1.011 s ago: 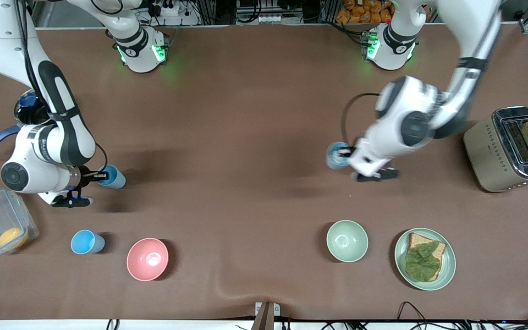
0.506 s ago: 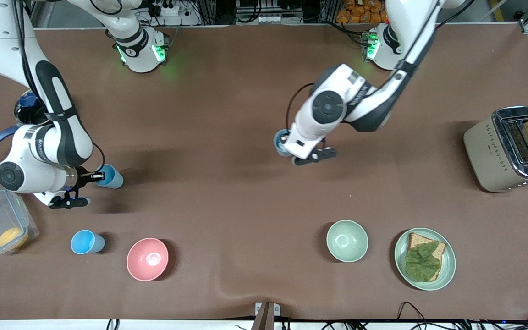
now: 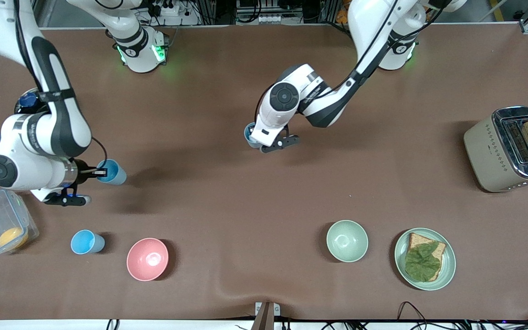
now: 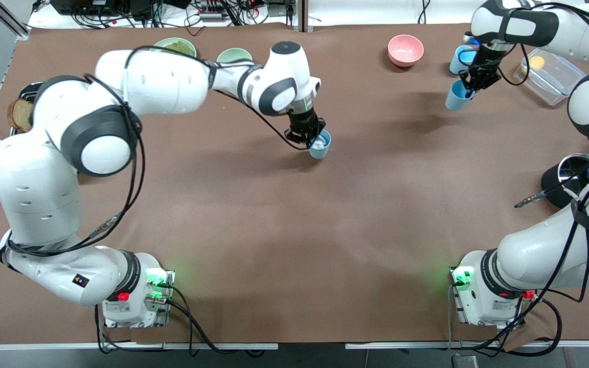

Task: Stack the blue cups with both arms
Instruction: 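Place the left gripper's cup mid-table while the right gripper lifts its cup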

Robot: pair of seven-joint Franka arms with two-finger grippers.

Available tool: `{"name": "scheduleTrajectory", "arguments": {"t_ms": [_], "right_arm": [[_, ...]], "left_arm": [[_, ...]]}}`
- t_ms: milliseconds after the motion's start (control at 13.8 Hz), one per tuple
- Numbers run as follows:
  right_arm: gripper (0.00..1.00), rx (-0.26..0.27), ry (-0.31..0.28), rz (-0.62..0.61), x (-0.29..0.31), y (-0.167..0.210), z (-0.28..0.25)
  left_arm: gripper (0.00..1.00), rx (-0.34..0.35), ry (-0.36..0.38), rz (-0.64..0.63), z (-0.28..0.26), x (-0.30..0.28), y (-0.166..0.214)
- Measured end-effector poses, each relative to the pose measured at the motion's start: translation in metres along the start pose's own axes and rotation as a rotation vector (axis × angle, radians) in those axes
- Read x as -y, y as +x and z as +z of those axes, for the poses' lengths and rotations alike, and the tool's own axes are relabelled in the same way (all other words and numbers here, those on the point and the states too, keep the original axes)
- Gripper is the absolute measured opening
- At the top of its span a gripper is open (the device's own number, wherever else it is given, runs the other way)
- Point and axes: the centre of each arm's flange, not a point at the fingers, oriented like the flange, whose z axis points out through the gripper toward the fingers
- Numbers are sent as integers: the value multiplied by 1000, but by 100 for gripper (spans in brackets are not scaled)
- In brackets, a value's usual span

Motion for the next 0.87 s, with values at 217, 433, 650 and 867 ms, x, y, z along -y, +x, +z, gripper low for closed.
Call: {"name": "scheduleTrajectory", "arguments": {"t_ms": [217,433,650,867], "right_arm": [[4,12,24,61,50,-20,-20],[4,22,-3,103,108,-46,-34],[4,88,12,130,155,-81,-43],[4,105,18,113,167,-125,-78]], "left_arm": [[4,1,-16,-10,25,-3,-11],[19,-4,-22,-25,24,-3,-10],[51,-16,-27,-32,7,-2,-4],[80,-43,10,-35,-68,5,-4]]}}
